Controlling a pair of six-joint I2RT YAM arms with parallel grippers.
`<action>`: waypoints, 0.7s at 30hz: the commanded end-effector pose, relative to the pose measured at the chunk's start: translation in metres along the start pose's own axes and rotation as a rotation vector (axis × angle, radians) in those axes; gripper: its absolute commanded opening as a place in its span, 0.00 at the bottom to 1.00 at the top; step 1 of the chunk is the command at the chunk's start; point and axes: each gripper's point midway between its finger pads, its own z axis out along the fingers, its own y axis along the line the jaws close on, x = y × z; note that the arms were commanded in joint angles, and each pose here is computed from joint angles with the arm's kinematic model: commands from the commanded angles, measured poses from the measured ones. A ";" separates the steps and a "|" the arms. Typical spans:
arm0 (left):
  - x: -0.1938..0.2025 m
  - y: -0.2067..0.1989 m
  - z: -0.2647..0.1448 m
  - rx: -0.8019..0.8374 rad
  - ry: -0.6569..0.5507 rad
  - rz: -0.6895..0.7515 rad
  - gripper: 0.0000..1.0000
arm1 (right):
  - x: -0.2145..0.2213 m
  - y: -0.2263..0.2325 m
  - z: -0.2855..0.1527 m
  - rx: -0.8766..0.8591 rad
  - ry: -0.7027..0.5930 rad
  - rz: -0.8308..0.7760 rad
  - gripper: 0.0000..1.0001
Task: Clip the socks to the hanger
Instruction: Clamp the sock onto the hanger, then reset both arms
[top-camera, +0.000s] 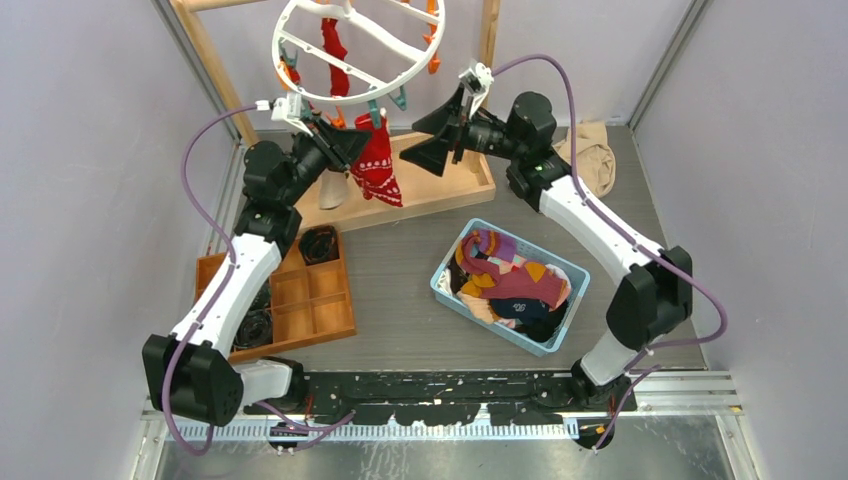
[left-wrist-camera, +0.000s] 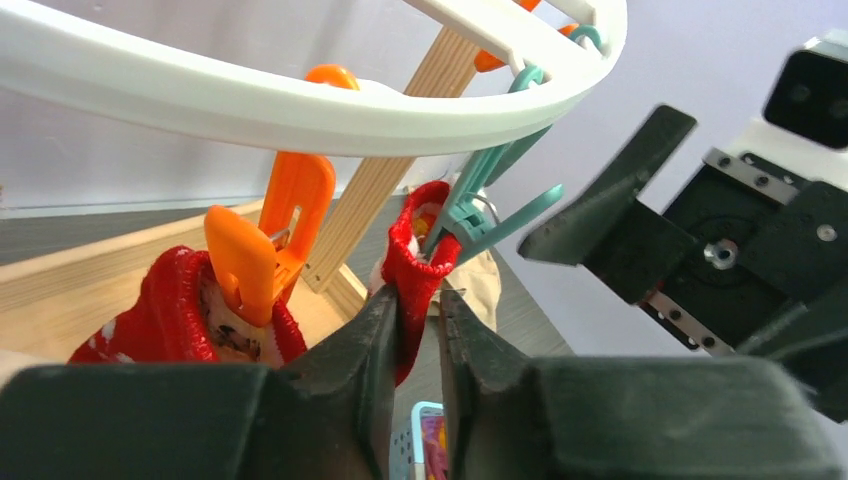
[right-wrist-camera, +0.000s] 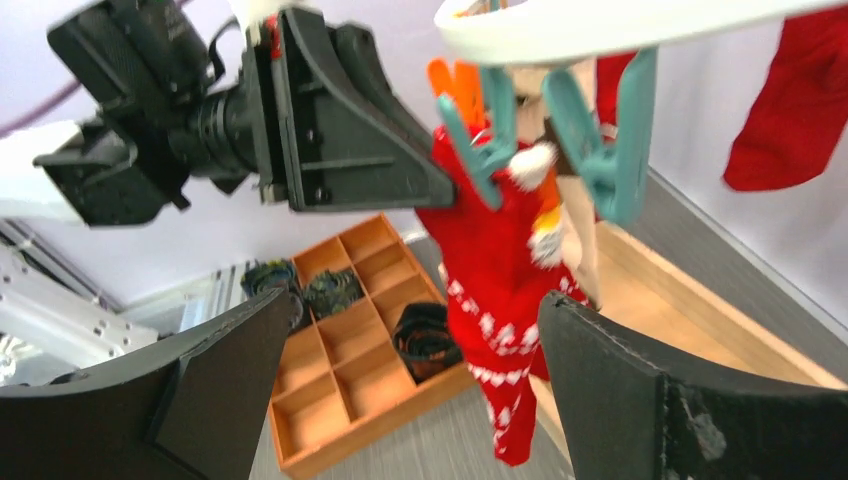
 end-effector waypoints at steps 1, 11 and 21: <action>-0.029 -0.014 -0.014 -0.011 -0.068 0.054 0.32 | 0.000 0.020 -0.028 -0.003 0.063 -0.118 1.00; -0.029 -0.035 -0.059 -0.058 0.003 0.071 0.67 | 0.034 0.008 -0.089 0.143 0.209 -0.103 1.00; 0.043 -0.002 -0.158 -0.320 0.286 0.149 0.71 | 0.074 -0.018 -0.156 0.426 0.399 -0.024 1.00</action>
